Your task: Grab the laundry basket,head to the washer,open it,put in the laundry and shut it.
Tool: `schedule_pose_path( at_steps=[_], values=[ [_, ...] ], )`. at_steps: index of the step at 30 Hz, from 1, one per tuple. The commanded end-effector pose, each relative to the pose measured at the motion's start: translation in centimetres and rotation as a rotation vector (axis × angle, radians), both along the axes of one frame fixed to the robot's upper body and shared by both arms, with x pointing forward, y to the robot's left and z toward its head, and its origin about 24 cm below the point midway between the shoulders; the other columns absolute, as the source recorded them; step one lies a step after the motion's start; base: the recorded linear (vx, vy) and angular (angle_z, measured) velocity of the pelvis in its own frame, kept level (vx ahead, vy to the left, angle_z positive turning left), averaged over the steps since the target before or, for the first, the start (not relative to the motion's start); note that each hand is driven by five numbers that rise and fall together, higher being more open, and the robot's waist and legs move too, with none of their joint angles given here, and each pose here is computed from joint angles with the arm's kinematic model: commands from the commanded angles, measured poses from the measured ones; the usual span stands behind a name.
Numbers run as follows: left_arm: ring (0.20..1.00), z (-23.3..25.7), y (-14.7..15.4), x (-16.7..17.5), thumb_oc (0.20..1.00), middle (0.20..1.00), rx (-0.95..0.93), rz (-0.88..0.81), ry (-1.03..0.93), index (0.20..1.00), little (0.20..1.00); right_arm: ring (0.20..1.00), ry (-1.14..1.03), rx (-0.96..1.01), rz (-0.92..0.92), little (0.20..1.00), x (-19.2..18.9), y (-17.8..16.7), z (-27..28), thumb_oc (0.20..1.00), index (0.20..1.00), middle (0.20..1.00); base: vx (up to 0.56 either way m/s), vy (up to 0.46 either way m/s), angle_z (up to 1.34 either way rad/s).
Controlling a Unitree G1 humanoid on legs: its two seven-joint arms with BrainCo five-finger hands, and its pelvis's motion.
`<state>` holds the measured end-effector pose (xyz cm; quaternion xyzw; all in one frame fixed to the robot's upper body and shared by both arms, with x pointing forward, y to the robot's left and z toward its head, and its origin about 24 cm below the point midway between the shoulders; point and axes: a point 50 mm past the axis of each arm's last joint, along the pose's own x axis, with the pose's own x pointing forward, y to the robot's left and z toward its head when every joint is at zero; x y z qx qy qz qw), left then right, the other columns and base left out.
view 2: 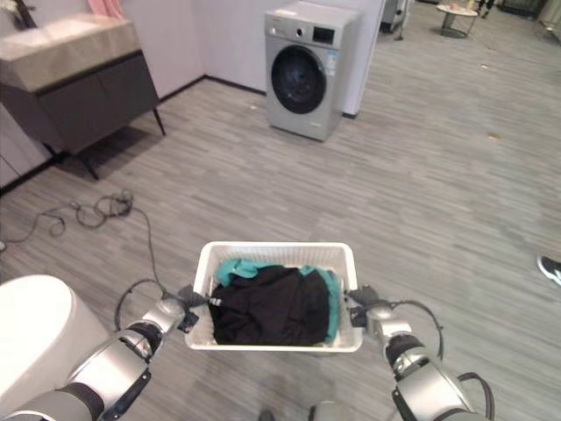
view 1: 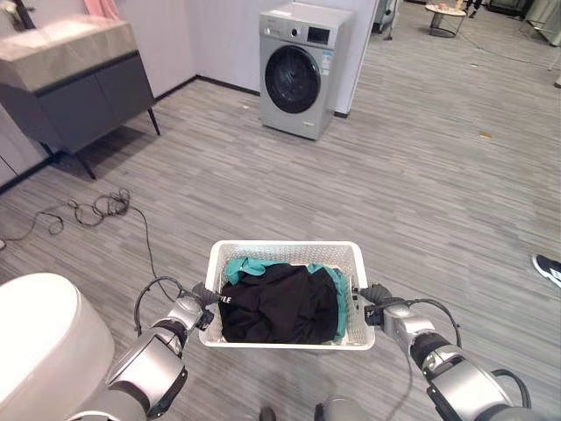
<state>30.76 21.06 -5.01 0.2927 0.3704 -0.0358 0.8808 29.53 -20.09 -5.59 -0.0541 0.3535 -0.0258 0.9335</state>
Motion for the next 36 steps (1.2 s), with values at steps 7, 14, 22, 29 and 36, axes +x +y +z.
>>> schedule_pose_path(
  at_steps=[7,14,22,29,36],
  values=[
    [0.200,1.4,-5.0,2.0,0.200,0.200,-0.129,-0.107,-0.097,0.200,0.200,0.200,-0.264,0.135,0.142,0.200,4.5,3.2,5.4,0.200,0.200,0.200,0.49,-0.092,0.66],
    [0.200,-0.3,-5.6,0.5,0.200,0.200,-0.149,-0.115,-0.031,0.200,0.200,0.200,-0.228,0.110,0.091,0.200,3.2,0.5,4.3,0.200,0.200,0.200,0.51,-0.306,0.29],
    [0.200,0.9,-5.0,1.5,0.200,0.200,-0.144,-0.100,-0.070,0.200,0.200,0.200,-0.262,0.109,0.099,0.200,3.8,1.5,4.9,0.200,0.200,0.200,0.40,-0.159,-0.15],
    [0.200,1.8,-4.0,2.3,0.200,0.200,-0.124,-0.093,-0.104,0.200,0.200,0.200,-0.271,0.094,0.161,0.200,4.2,2.6,5.3,0.200,0.200,0.200,0.53,0.097,-0.60],
    [0.200,0.8,-3.2,1.3,0.200,0.200,-0.102,-0.097,-0.073,0.200,0.200,0.200,-0.270,0.171,0.170,0.200,3.5,4.5,4.6,0.200,0.200,0.200,0.51,0.273,-0.24]
  ],
)
